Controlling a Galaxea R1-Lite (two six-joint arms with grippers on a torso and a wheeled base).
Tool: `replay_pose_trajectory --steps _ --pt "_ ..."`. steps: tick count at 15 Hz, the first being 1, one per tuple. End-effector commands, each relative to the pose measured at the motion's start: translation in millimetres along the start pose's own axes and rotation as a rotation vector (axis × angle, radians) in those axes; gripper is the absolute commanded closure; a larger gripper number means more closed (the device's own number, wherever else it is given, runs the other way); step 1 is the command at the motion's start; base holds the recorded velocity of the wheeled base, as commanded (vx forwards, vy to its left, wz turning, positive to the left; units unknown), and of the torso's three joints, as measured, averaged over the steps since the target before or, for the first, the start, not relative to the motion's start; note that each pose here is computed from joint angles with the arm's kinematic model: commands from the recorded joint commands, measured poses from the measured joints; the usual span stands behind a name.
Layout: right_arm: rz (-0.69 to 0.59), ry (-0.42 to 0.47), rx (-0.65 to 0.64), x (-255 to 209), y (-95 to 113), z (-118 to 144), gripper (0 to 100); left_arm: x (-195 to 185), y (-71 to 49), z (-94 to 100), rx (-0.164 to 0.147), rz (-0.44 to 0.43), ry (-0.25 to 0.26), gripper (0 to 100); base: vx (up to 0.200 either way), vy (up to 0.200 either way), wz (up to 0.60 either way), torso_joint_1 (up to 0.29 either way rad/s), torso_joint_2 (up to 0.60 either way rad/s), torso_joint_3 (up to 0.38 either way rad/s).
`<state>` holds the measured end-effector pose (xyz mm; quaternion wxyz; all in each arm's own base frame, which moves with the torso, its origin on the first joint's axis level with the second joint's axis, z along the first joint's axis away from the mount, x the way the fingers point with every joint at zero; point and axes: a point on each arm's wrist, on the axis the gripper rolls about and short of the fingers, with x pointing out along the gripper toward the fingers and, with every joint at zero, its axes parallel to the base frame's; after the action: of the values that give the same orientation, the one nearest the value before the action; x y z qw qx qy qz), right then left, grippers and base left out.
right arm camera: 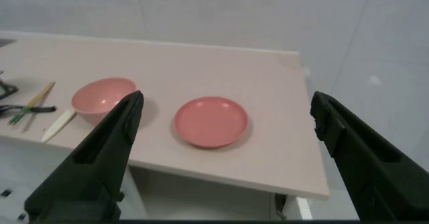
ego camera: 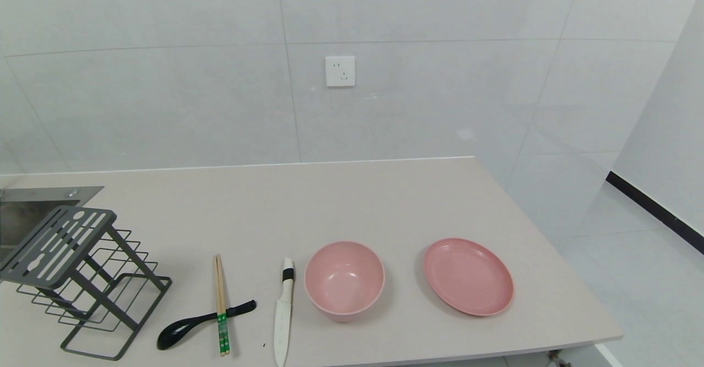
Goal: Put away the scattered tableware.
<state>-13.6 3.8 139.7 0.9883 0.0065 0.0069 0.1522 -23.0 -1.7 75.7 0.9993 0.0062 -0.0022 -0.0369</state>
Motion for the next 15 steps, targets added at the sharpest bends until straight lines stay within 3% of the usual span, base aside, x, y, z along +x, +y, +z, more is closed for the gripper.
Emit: replay_pose_trajectory --steps 1,3,6,10,13,15 --pt "0.068 0.174 0.029 36 -6 23 0 0 0.0 0.1 0.000 0.000 0.001 0 0.000 0.000 0.00 0.000 0.00 0.000" --pt "0.093 0.233 0.018 84 -13 45 0 0 0.0 0.1 0.000 0.002 0.001 0 0.000 0.000 0.00 0.000 0.00 0.000" --pt "0.105 0.322 -0.027 118 -18 37 0 0 0.1 -0.1 0.000 0.003 0.003 0 0.000 0.000 0.00 0.000 0.00 0.000" --pt "0.191 0.284 -0.037 154 -20 66 0 0 0.1 -0.1 -0.002 0.005 0.003 0 0.000 0.000 0.00 0.000 0.00 0.000" --pt "0.214 0.423 -0.016 178 -24 42 0 0 0.1 0.1 -0.002 0.005 0.001 0 0.000 0.000 0.00 0.000 0.00 0.000" --pt "0.144 0.487 -0.059 183 -31 28 0 0 0.1 -0.1 -0.002 0.005 0.003 0 0.000 0.000 0.00 0.000 0.00 0.000"
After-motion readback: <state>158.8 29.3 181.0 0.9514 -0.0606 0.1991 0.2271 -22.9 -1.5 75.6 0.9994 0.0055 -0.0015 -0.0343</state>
